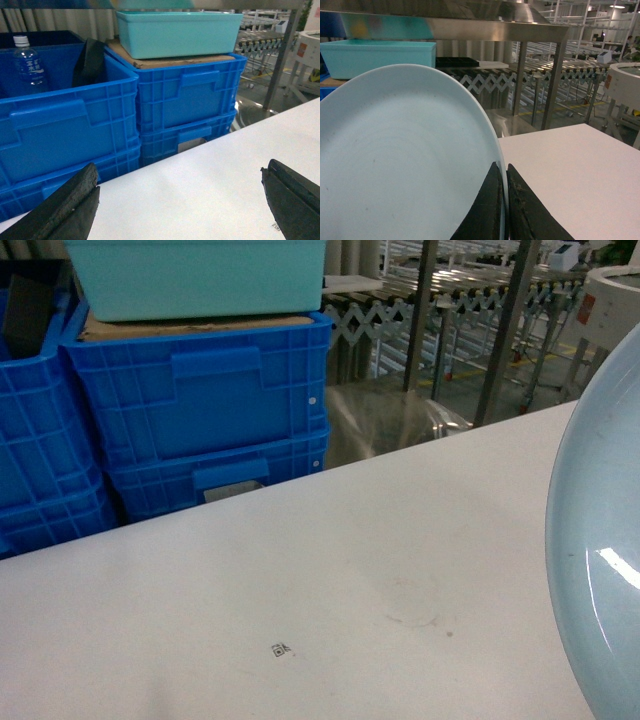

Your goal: Place blue tray on left shelf second layer neatly

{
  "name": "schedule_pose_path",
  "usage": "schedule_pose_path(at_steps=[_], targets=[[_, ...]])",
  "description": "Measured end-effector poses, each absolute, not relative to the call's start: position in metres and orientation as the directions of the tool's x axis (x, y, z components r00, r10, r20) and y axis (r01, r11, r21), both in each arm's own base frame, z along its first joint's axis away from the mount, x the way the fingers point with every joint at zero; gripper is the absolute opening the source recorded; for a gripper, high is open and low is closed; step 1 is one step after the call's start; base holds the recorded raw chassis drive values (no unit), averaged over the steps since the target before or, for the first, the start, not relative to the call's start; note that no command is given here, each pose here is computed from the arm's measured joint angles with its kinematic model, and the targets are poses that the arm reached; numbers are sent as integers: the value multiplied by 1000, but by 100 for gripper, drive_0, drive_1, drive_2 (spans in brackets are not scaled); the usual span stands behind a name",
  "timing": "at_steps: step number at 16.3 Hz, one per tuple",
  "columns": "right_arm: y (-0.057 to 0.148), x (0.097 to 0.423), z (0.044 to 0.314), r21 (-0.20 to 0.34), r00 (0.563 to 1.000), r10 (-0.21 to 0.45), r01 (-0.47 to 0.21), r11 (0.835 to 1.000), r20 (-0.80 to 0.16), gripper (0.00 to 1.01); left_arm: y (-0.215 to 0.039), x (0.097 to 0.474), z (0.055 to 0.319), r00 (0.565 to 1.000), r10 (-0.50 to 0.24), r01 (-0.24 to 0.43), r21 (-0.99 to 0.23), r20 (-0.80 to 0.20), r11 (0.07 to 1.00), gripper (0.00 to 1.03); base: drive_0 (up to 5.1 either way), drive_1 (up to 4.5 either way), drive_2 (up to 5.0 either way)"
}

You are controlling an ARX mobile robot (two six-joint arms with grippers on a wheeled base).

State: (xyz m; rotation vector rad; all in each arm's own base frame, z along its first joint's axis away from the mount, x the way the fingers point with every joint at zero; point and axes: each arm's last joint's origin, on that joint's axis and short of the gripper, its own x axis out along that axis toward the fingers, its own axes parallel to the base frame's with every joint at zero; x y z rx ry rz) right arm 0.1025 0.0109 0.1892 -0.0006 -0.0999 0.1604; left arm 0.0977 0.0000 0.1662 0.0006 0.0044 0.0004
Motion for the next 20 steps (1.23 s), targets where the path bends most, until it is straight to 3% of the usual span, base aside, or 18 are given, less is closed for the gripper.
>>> schedule_pose_path(at_steps=[20], targets=[[11,102,189,-9,982,160,-160,987,99,2,0,98,166,1000,0,0,1,-4,1000,98,-146,-146,-146]])
